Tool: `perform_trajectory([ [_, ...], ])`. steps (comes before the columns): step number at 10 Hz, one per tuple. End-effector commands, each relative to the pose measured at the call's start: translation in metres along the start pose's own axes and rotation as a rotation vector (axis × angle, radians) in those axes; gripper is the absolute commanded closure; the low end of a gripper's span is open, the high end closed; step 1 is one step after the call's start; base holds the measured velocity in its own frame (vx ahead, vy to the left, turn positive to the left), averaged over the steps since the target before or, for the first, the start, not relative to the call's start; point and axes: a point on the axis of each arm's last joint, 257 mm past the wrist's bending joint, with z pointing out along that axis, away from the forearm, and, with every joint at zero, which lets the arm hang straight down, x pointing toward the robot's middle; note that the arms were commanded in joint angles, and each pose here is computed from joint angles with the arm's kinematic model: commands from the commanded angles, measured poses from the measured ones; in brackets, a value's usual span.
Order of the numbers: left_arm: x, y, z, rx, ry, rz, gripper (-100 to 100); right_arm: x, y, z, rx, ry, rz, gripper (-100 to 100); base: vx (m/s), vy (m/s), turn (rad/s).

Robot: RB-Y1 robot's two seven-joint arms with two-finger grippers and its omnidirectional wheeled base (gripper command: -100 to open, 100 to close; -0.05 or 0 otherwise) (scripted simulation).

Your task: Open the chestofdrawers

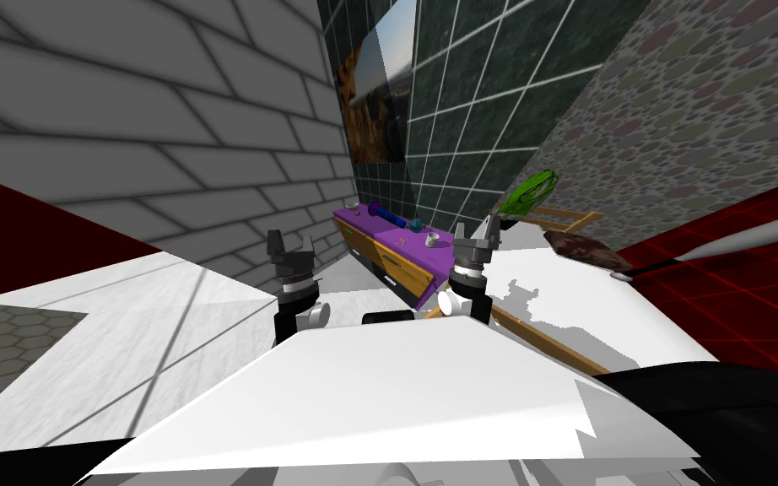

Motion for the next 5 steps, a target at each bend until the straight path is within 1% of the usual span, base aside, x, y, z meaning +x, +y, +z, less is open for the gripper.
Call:
perform_trajectory([
  [1,0.0000,0.0000,0.0000,0.000,0.000,0.000,0,0.0000,0.0000,0.0000,0.000,0.000,0.000,0,0.000,0.000,0.000],
  [5,0.0000,-0.0001,0.0000,0.000,0.000,0.000,0,0.0000,0.0001,0.0000,0.000,0.000,0.000,0,0.000,0.000,0.000],
])
